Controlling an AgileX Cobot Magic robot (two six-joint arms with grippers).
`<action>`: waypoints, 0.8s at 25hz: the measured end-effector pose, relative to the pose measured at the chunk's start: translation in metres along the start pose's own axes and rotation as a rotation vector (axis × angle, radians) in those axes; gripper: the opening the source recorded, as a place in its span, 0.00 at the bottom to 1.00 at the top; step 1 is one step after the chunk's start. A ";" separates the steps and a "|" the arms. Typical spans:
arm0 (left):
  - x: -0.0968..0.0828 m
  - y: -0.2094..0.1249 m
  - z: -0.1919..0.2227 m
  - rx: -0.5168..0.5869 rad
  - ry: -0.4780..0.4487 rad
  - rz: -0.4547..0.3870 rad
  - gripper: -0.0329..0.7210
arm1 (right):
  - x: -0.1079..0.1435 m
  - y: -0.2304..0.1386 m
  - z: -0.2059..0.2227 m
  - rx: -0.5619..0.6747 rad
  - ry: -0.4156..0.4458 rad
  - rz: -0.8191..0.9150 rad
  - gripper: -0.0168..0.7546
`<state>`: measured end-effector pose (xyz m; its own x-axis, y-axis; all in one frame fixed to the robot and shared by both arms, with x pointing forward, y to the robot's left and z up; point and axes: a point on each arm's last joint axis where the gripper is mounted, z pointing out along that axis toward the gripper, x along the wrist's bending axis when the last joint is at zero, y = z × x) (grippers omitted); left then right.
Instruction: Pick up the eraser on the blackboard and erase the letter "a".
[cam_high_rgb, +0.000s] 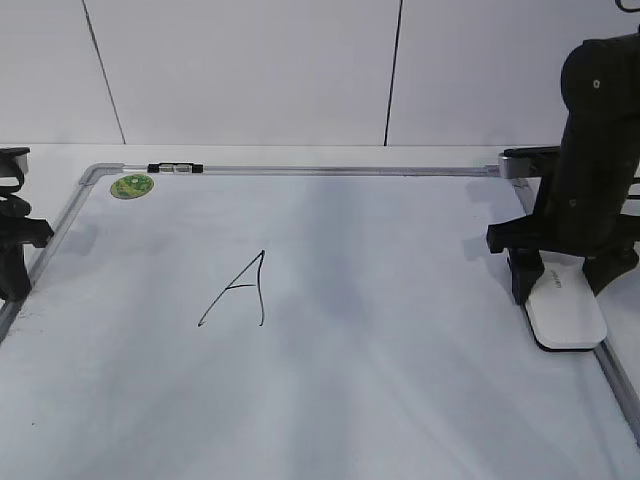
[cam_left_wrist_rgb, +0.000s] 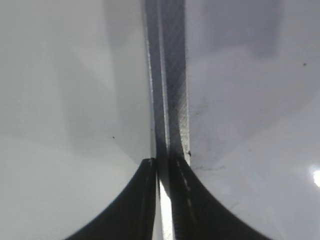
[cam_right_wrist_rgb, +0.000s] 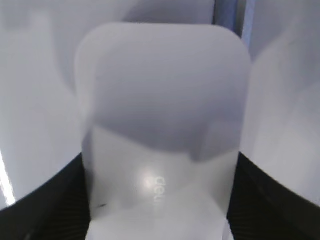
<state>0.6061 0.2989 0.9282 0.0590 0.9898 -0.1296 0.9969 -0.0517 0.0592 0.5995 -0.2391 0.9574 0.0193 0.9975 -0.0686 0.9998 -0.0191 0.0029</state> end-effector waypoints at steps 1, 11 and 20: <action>0.000 0.000 0.000 0.000 0.000 0.000 0.15 | 0.000 0.000 0.000 0.000 0.000 0.000 0.75; 0.000 0.000 0.000 0.000 0.000 0.001 0.15 | 0.001 0.002 0.000 -0.026 0.006 0.000 0.75; 0.000 0.000 0.000 0.000 0.000 0.001 0.15 | 0.001 0.003 0.000 -0.036 0.009 0.000 0.77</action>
<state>0.6061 0.2989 0.9282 0.0602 0.9897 -0.1295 0.9968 -0.0529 0.0594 0.6028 -0.2384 0.9574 0.0187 0.9980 -0.0599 0.9991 -0.0164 0.0389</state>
